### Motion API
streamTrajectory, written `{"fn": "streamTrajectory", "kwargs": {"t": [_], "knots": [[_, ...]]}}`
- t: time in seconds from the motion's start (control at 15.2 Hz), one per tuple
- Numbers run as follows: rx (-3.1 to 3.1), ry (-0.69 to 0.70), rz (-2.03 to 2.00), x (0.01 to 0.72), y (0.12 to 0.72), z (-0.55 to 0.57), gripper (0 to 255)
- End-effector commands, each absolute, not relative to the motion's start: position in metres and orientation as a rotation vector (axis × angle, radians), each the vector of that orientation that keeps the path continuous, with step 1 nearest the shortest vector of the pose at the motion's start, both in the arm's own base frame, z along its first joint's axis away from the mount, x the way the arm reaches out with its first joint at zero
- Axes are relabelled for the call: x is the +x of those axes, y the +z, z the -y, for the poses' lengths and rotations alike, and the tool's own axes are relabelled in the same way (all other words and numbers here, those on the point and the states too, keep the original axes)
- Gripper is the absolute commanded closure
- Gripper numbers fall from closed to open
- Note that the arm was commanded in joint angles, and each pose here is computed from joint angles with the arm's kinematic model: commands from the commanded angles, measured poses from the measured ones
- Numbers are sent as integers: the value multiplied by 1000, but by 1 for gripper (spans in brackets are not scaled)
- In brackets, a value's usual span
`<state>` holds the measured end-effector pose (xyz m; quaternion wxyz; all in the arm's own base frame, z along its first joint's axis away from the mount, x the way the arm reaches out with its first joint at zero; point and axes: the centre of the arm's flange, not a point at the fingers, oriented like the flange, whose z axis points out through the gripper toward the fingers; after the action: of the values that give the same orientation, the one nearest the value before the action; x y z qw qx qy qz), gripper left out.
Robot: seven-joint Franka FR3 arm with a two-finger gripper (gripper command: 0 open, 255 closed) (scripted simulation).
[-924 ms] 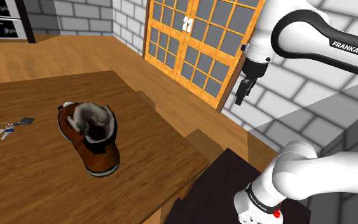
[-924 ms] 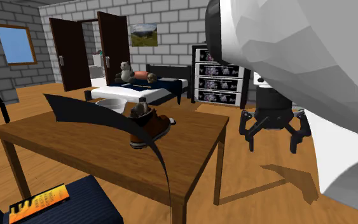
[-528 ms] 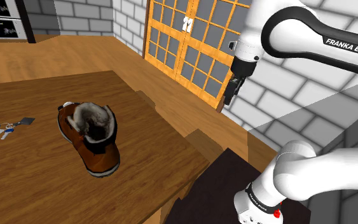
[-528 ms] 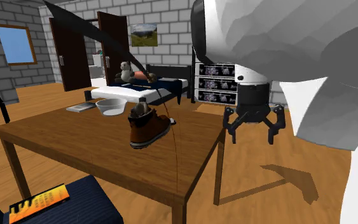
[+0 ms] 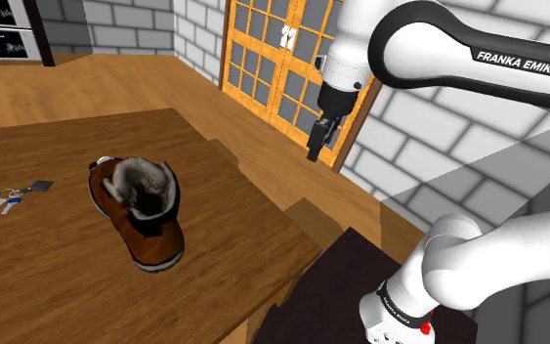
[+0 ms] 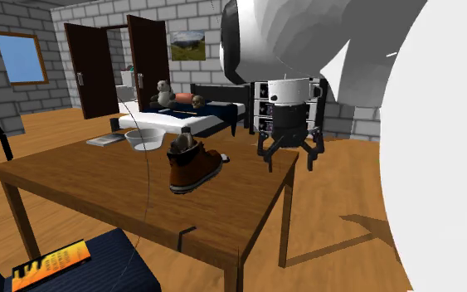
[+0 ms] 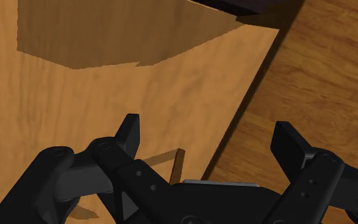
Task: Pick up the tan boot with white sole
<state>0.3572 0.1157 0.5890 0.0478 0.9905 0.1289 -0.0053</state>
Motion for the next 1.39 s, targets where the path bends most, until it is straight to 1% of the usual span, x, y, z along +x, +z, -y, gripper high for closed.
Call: {"fn": "streamTrajectory", "kwargs": {"t": [0.0,0.66,1.32], "knots": [[3018,6,-433,369,590,-139,0],[2994,112,-627,408,596,-256,0],[2954,219,-818,431,606,-378,0]]}}
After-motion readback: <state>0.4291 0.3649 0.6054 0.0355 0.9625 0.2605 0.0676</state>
